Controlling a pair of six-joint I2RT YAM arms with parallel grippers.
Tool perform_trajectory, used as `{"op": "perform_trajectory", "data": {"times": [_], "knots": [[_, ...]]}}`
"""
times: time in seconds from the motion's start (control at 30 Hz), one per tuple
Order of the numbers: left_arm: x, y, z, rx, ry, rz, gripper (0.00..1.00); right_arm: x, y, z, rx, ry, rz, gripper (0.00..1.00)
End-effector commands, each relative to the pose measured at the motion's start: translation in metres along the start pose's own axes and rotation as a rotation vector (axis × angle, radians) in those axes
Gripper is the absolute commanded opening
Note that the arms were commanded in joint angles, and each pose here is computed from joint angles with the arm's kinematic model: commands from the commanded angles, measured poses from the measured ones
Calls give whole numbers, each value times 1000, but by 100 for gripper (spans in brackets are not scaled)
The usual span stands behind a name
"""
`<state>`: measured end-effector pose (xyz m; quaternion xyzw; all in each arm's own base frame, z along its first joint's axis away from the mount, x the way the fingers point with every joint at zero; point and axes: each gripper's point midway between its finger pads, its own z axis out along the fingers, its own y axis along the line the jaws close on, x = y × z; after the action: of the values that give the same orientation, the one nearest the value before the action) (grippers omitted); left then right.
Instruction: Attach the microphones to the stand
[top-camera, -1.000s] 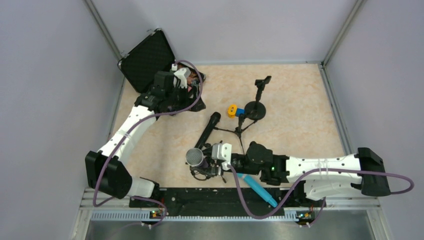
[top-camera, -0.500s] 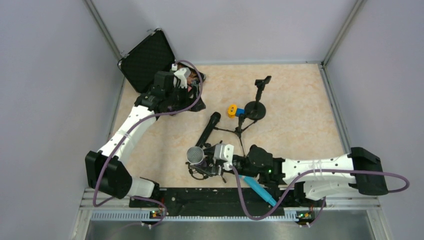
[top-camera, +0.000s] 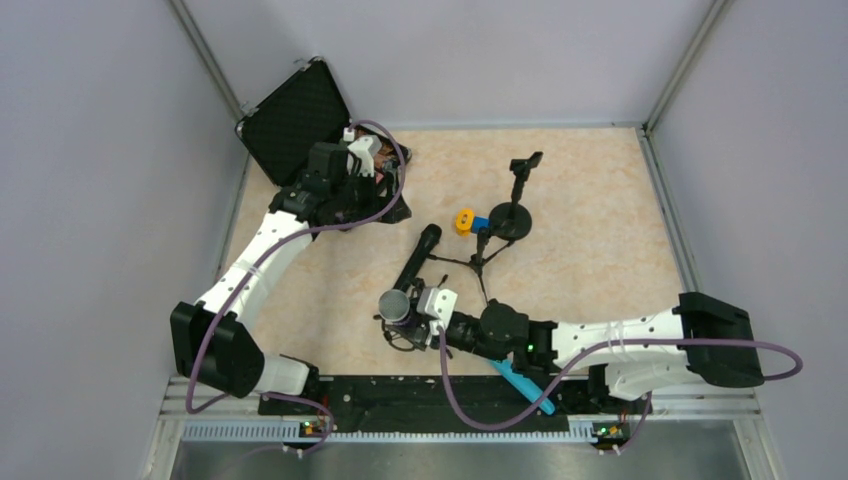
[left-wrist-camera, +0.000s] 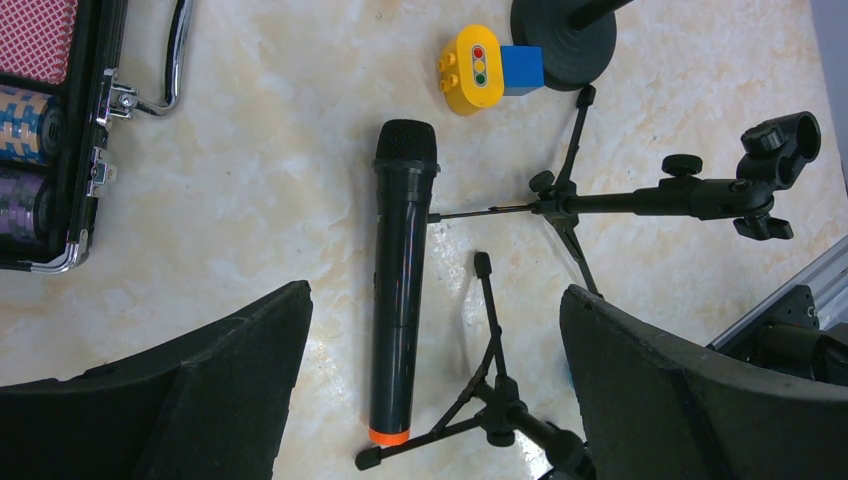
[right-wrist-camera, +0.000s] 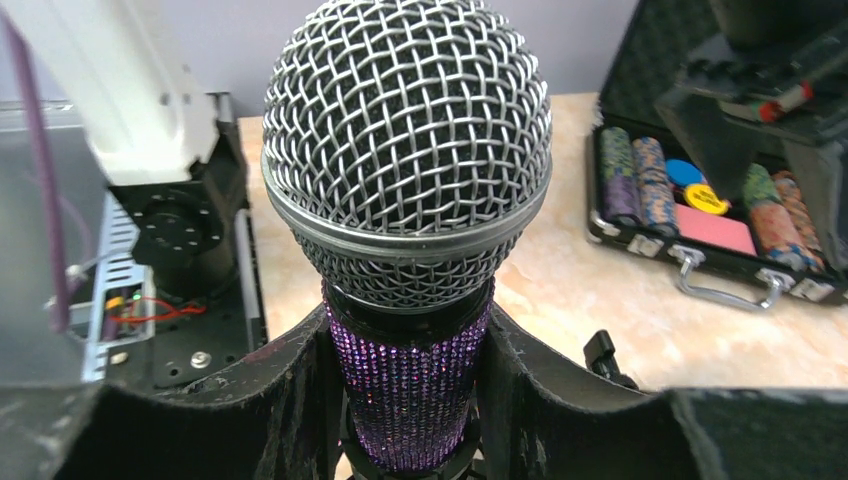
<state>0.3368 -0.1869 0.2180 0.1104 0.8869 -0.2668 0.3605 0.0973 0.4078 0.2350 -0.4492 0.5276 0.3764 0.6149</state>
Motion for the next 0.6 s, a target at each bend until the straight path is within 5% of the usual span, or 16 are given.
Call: {"op": "perform_trajectory", "data": {"times": [0.0,0.23,0.43,0.57], "knots": [[-15,-4,-5,7,-41,26,98,1,-26,-2,144,-33,-4,0],[-14,-5,-5,10,-40,26,98,9,-23,-1,139,-43,12,4],[-14,-5,-6,13,-42,26,98,-12,-23,-2,123,-63,31,61],[-15,-6,-7,13,-48,30,98,-36,-23,-6,109,-101,78,81]]}}
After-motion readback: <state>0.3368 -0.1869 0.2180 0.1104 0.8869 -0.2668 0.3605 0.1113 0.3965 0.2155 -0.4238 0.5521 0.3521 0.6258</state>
